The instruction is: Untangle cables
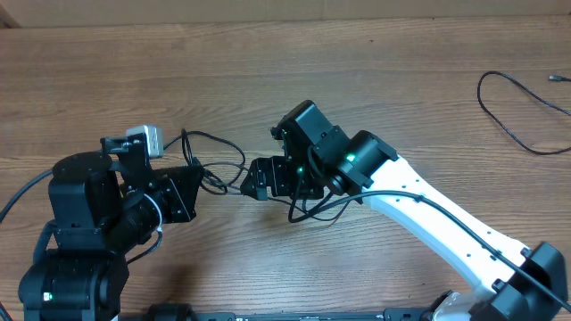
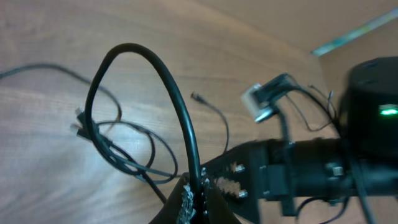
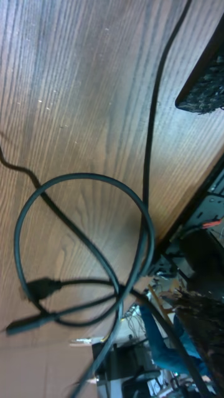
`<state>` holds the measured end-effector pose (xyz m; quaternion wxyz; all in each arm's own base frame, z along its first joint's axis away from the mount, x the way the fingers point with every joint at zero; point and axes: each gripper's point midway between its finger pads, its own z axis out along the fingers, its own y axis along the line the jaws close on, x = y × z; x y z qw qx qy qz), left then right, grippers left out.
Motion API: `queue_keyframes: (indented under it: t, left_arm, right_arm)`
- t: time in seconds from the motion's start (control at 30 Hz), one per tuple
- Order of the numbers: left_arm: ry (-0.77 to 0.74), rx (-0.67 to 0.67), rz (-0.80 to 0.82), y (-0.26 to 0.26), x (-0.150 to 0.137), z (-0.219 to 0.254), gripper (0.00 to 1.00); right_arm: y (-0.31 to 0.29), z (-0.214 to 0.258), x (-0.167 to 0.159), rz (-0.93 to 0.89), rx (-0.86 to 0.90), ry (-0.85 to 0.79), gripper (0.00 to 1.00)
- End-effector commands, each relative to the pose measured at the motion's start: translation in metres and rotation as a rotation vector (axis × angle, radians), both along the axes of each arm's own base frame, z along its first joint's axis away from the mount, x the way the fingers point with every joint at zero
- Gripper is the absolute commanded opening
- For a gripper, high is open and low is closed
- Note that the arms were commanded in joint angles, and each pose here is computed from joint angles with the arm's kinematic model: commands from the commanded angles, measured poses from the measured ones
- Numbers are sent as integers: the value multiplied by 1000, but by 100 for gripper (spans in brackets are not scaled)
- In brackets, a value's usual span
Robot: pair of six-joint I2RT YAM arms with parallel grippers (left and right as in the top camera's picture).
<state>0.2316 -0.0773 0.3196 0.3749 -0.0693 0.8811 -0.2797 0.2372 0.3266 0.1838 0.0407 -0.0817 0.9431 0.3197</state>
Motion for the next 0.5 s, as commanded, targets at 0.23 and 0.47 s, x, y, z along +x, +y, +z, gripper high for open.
queue_keyframes:
  t: [0.23, 0.47]
  left_arm:
    - [-146, -41, -71, -13, 1, 42, 4]
    - [-155, -57, -95, -17, -1, 47, 4]
  right_arm:
    - [4, -32, 6, -8, -65, 37, 83]
    - [-13, -52, 37, -128, -184, -47, 46]
